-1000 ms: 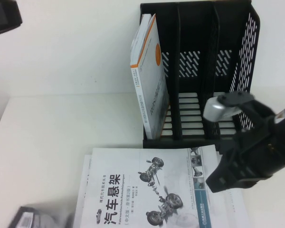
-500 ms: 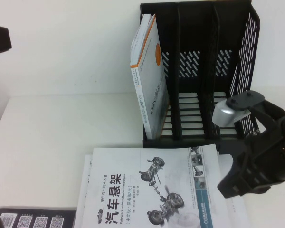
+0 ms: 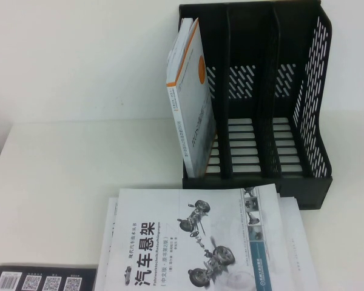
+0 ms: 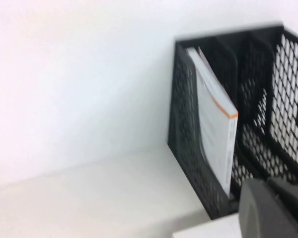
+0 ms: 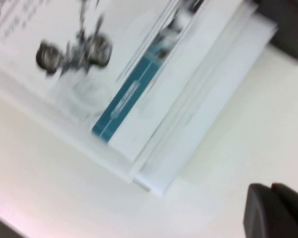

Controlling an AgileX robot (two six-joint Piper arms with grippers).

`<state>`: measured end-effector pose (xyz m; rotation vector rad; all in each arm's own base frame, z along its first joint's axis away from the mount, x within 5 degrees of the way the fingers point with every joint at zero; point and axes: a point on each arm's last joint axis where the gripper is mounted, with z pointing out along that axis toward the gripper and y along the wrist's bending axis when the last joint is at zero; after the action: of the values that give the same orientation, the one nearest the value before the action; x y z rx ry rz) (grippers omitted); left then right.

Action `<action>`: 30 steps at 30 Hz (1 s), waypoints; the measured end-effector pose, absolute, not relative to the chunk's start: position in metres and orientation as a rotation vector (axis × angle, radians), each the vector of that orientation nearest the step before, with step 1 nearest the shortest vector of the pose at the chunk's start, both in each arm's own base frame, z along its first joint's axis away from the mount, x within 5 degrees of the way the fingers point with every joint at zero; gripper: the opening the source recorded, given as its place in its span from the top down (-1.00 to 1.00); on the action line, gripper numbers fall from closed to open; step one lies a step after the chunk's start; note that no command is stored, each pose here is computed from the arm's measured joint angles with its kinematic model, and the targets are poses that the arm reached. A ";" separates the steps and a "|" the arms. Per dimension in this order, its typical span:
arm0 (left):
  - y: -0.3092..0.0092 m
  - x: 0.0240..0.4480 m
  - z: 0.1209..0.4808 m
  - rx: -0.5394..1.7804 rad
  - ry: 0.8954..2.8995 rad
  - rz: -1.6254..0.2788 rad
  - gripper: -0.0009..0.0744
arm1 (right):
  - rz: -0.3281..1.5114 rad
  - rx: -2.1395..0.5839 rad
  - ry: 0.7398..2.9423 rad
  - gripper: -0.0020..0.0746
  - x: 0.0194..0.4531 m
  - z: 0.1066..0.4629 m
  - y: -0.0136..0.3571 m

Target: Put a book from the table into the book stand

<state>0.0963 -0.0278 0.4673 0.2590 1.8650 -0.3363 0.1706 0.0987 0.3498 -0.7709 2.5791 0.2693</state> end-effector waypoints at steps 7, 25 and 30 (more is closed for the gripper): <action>-0.036 0.072 0.415 0.289 1.854 -0.334 0.98 | 0.251 -0.644 2.309 0.94 0.121 0.380 0.066; -0.020 0.090 0.331 0.018 1.776 -0.324 0.98 | 0.263 -0.451 2.089 0.94 0.059 0.239 0.027; -0.020 0.091 0.327 -0.005 1.778 -0.352 0.98 | 0.253 -0.460 2.103 0.94 0.060 0.225 0.027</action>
<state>0.0915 -0.0203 0.3270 -0.0053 1.7777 -0.3520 0.0601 0.0273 0.2246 -0.4603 2.1031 0.2532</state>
